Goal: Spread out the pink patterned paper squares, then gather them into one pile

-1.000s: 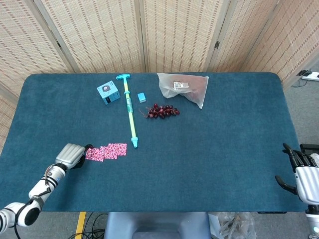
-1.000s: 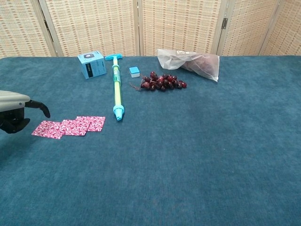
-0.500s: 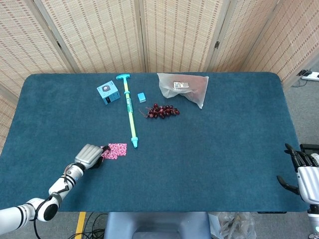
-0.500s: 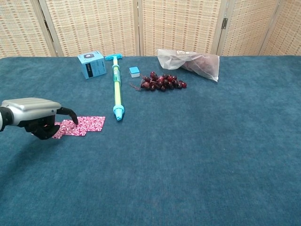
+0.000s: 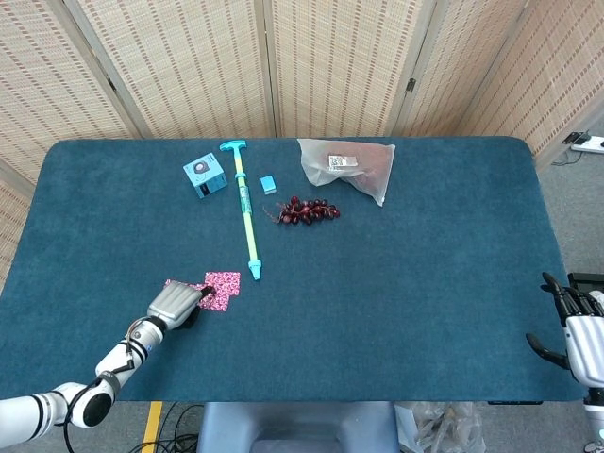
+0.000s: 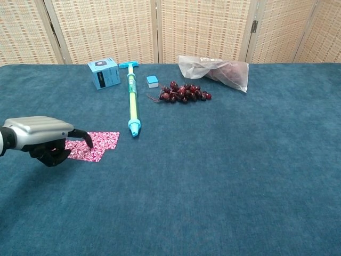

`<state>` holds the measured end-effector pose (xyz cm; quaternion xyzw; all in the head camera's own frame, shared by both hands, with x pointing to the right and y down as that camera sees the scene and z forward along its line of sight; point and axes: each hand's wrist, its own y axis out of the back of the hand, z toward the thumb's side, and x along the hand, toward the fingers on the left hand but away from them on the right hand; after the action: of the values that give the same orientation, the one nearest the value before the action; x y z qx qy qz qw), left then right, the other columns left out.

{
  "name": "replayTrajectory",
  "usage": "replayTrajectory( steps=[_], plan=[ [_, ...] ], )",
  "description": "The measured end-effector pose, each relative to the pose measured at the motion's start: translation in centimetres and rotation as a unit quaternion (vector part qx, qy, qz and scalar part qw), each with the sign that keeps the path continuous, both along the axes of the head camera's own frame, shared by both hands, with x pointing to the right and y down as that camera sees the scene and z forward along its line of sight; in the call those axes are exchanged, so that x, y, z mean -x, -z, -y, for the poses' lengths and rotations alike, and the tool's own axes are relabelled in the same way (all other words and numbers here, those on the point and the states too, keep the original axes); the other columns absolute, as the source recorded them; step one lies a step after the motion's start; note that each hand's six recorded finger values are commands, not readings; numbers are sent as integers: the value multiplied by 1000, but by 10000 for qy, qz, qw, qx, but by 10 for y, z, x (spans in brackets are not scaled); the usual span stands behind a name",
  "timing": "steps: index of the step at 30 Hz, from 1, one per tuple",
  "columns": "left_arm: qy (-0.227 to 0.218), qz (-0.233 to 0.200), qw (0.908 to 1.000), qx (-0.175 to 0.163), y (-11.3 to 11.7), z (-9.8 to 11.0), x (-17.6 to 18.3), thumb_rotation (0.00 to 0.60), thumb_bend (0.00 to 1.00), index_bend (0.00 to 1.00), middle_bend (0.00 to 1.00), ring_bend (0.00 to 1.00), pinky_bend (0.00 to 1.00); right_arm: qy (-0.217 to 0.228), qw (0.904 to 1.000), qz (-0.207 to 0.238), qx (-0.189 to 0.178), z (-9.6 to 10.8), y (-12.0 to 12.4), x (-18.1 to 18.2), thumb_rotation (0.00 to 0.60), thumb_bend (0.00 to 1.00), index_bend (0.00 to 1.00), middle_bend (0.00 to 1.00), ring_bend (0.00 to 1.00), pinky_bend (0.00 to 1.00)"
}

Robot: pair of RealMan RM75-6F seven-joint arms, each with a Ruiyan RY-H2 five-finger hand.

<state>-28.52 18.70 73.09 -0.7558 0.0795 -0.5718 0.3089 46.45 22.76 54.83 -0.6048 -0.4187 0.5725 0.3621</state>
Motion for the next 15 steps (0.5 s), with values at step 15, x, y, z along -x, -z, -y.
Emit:
replayTrajectory(
  steps=[15],
  plan=[
    [51, -172, 9996, 220, 20, -19, -11, 600, 739, 252, 1000, 996, 1000, -33, 10000, -3, -28, 0, 0, -2, 600, 245, 0, 263, 201, 191]
  ],
)
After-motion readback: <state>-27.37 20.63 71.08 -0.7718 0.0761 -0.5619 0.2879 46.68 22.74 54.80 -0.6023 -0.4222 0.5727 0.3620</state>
